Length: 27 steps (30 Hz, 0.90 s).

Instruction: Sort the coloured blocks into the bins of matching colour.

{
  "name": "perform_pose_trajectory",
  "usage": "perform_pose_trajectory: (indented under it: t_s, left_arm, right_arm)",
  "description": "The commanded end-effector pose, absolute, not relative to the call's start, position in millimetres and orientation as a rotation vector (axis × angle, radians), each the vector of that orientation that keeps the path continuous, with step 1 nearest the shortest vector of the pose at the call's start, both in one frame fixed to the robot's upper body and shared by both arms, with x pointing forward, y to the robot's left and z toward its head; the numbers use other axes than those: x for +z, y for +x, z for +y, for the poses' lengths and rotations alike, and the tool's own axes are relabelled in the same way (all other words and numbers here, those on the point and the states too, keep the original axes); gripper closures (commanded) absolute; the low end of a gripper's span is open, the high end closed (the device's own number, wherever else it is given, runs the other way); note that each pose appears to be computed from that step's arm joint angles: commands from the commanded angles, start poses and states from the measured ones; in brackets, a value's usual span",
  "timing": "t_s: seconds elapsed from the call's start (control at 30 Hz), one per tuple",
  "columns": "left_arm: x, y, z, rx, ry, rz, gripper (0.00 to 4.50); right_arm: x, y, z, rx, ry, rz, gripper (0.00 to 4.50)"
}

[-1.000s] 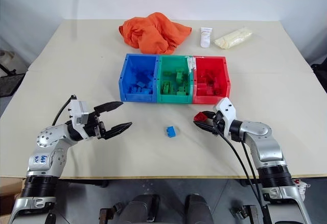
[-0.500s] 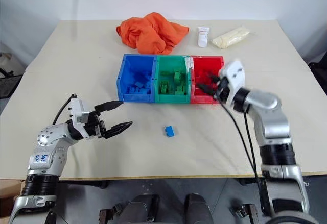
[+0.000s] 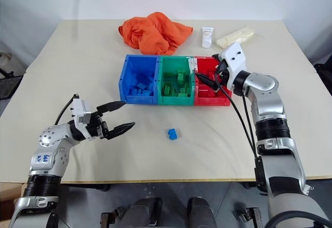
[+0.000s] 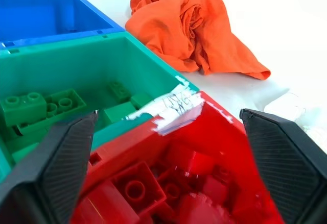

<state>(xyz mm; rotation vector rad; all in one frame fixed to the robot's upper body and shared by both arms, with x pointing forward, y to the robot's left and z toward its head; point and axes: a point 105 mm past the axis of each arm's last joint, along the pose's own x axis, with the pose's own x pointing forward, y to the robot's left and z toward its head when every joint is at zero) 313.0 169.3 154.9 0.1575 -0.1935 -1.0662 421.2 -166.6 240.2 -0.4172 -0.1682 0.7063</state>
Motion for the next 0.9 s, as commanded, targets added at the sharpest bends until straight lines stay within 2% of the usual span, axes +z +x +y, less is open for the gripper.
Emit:
perform_pose_trajectory:
  t_s: [0.03,0.27,0.37,0.5,0.57,0.63,0.77,0.9]
  left_arm:
    - [159.9,310.3,171.6,-1.065,0.177,-0.22,0.0]
    - [159.0,309.7,172.7,-1.061,0.176,-0.221,0.0]
    - [156.7,306.3,179.0,-1.041,0.181,-0.213,0.0]
    - [152.3,297.0,191.0,-1.01,0.194,-0.189,0.0]
    - [148.2,284.2,205.8,-0.978,0.215,-0.153,0.0]
    - [145.6,272.6,219.5,-0.944,0.234,-0.116,0.0]
    - [137.0,245.8,250.0,-0.889,0.27,-0.015,0.0]
    - [129.5,229.3,265.5,-0.869,0.286,0.057,0.0]
  right_arm:
    - [256.5,399.6,-170.8,0.775,-0.458,-0.237,0.02]
    - [236.5,342.4,-187.1,0.994,-0.525,-0.194,0.02]
    - [219.5,311.2,-207.9,1.107,-0.508,-0.068,0.02]
    - [201.3,290.1,-234.6,1.167,-0.505,0.066,0.02]
    - [189.9,284.3,-254.6,1.153,-0.52,0.172,0.02]
    - [186.5,284.2,-263.2,1.14,-0.529,0.208,0.02]
    - [190.8,287.7,-260.8,1.154,-0.491,0.167,0.02]
    - [190.2,293.5,-256.9,1.157,-0.49,0.164,0.02]
